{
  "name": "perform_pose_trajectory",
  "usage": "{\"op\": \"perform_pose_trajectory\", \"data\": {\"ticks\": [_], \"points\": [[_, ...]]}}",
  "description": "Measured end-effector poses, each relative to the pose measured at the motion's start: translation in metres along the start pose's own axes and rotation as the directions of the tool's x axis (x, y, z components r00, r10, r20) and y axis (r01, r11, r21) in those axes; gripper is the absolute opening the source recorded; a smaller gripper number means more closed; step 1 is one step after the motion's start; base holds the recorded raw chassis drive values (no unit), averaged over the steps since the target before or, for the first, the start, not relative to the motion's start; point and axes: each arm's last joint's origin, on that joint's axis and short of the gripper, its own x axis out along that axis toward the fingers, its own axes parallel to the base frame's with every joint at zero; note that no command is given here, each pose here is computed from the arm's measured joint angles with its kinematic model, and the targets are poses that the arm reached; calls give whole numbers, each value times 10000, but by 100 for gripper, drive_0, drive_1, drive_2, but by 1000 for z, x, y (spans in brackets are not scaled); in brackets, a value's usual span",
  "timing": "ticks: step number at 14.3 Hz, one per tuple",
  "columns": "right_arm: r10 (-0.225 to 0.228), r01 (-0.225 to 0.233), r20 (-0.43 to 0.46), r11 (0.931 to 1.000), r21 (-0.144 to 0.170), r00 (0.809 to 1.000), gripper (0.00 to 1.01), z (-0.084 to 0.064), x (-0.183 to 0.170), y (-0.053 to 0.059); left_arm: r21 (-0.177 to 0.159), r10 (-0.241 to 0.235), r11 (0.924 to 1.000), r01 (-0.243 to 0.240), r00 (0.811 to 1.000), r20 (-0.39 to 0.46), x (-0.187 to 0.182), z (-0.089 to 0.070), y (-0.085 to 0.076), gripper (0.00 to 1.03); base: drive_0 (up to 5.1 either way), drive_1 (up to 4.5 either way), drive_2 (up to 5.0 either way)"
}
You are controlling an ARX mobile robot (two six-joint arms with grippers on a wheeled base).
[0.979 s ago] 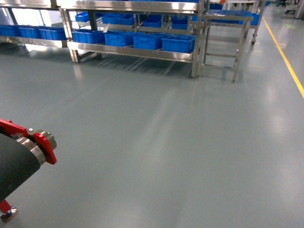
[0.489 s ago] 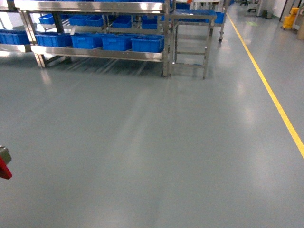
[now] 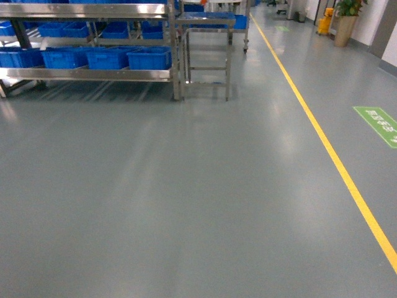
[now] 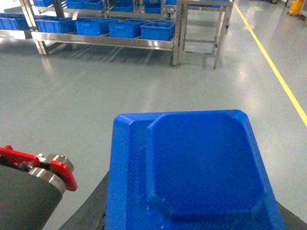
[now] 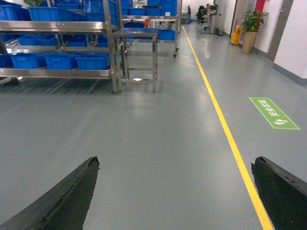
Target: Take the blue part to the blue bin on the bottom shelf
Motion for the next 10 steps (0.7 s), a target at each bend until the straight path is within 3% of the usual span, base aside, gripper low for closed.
{"op": "perform_pose_trajectory", "data": {"ticks": [1, 10], "points": [[-4, 4, 0, 10000, 0, 10000, 98, 0, 0, 0, -2, 0, 10000, 0, 10000, 3, 0, 0, 0, 43, -27, 66, -119], [-4, 4, 0, 10000, -4, 10000, 98, 0, 0, 0, -13, -21, 10000, 21, 10000, 17, 0, 0, 0, 43, 5, 411, -401]]}}
